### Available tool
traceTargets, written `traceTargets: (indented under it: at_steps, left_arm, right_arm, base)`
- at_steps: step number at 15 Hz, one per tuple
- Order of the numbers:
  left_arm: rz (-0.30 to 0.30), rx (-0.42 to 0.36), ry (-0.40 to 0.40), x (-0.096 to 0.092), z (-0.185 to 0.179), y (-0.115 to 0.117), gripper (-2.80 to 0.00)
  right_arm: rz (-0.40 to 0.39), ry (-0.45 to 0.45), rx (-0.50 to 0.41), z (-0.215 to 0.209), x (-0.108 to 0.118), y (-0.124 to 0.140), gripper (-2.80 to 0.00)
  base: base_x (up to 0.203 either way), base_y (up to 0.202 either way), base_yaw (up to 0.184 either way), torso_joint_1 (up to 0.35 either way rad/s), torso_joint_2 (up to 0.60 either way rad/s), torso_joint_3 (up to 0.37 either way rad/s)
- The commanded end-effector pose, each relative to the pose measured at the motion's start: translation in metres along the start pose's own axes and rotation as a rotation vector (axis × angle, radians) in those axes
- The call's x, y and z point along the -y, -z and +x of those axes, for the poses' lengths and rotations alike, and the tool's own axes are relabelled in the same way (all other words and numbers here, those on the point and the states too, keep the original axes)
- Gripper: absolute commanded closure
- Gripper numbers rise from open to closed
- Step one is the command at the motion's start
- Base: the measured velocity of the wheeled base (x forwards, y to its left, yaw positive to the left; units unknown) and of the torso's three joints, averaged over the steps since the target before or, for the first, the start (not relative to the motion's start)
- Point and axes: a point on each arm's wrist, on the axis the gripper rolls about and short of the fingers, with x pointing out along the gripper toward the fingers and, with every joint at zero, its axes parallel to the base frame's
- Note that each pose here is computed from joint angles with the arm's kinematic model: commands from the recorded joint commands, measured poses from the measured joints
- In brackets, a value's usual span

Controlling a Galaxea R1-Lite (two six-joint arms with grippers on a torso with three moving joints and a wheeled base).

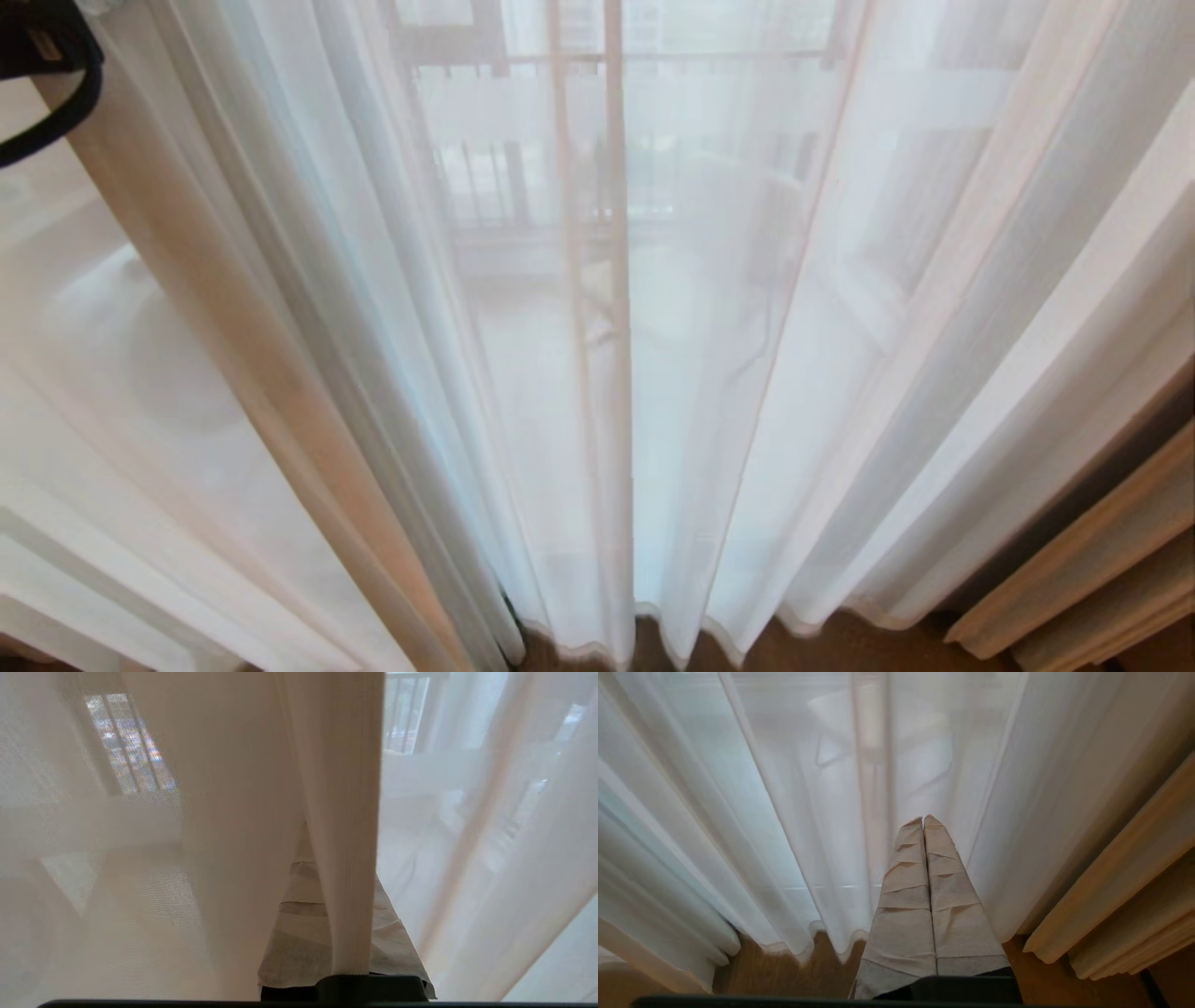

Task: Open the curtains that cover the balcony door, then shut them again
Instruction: Close the inner curtains on both sides

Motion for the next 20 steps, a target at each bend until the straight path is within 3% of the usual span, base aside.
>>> traceTargets:
  at_steps: [1, 12, 16, 20]
  left_arm:
    - [0.0, 0.003, 0.001, 0.0, 0.0, -0.001, 0.0]
    - [-0.001, 0.096, 0.01, 0.002, 0.012, -0.031, 0.0]
    - [-0.027, 0.095, 0.119, 0.025, 0.021, -0.031, 0.0]
    - [-0.047, 0.092, 0.281, 0.067, 0.043, -0.031, 0.0]
  right_arm:
    - [0.0, -0.001, -0.001, 0.0, 0.0, 0.0, 0.0]
    - [0.0, -0.001, -0.001, 0.0, 0.0, 0.0, 0.0]
    - [0.0, -0.001, -0.001, 0.0, 0.0, 0.0, 0.0]
    - [0.0, -0.001, -0.001, 0.0, 0.0, 0.0, 0.0]
  base:
    - [0.0, -0.172, 0.002, 0.002, 0.0, 0.002]
    - [0.0, -0.018, 0.0, 0.0, 0.0, 0.001]
    - [0.0, 0.0, 0.0, 0.0, 0.0, 0.0]
    - [0.0, 0.0, 0.0, 0.0, 0.0, 0.0]
